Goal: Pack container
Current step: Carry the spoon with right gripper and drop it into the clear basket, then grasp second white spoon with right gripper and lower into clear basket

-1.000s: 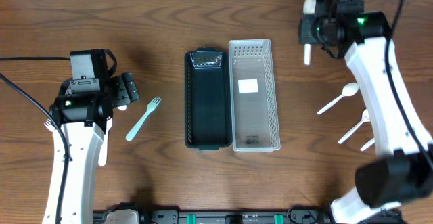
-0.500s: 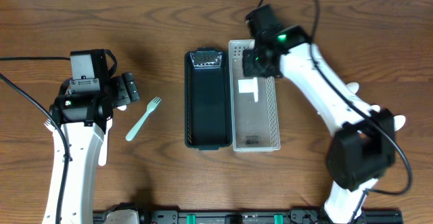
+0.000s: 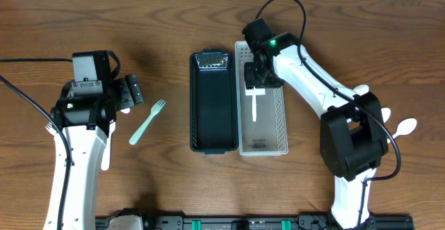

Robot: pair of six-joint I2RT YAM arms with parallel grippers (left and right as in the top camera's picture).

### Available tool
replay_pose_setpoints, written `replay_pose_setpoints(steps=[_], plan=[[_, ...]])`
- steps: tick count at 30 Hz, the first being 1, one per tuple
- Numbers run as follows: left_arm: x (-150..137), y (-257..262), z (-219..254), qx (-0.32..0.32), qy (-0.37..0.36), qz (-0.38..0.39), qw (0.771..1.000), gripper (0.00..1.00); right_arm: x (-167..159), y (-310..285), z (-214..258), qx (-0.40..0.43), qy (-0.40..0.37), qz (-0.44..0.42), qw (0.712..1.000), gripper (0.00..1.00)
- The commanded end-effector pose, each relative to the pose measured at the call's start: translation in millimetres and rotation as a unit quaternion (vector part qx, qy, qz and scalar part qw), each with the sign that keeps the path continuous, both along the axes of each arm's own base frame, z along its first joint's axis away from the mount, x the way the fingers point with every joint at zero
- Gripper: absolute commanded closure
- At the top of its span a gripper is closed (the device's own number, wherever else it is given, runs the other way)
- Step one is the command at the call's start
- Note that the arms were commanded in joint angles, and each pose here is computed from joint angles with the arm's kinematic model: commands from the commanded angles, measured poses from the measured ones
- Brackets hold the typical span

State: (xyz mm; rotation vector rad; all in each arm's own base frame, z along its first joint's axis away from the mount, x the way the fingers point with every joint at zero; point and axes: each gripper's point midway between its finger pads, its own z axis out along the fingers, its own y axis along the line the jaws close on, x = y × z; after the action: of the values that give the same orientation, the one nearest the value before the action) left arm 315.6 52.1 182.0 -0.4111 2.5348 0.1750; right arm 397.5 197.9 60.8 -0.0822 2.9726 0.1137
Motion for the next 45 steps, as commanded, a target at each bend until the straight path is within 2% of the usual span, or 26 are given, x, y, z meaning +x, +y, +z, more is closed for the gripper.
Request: replay_pose_setpoints(steps=[1,6,9,11,15,17,20,26,35,45], plan=[[4,2,8,0.001,-0.010,0.003,1.000,0.02,29,-5,64,0.003,-0.080,0.016,0.997,0.50],[4,2,8,0.001,-0.010,0.003,1.000,0.02,52,-66,168,-0.026,-0.191,-0.059,0.979,0.48],[4,2,8,0.001,-0.010,0.003,1.000,0.02,48,-126,204,-0.027,-0.219,-0.173,0.960,0.46],[4,2,8,0.001,-0.010,0.003,1.000,0.02,37,-172,208,-0.026,-0.205,-0.267,0.941,0.38],[4,2,8,0.001,-0.010,0.003,1.000,0.02,14,-246,185,-0.034,-0.144,-0.404,0.903,0.34],[4,2,8,0.001,-0.010,0.003,1.000,0.02,8,-267,164,-0.029,-0.110,-0.432,0.895,0.23],[4,2,8,0.001,-0.010,0.003,1.000,0.02,1,-287,126,-0.028,-0.066,-0.457,0.887,0.17],[4,2,8,0.001,-0.010,0.003,1.000,0.02,-17,-299,58,-0.039,-0.012,-0.474,0.880,0.17],[3,2,8,0.001,-0.008,0.003,1.000,0.02,-29,-294,-15,-0.032,-0.009,-0.463,0.886,0.14],[3,2,8,0.001,-0.008,0.003,1.000,0.02,-39,-286,-50,-0.014,-0.010,-0.460,0.888,0.14]])
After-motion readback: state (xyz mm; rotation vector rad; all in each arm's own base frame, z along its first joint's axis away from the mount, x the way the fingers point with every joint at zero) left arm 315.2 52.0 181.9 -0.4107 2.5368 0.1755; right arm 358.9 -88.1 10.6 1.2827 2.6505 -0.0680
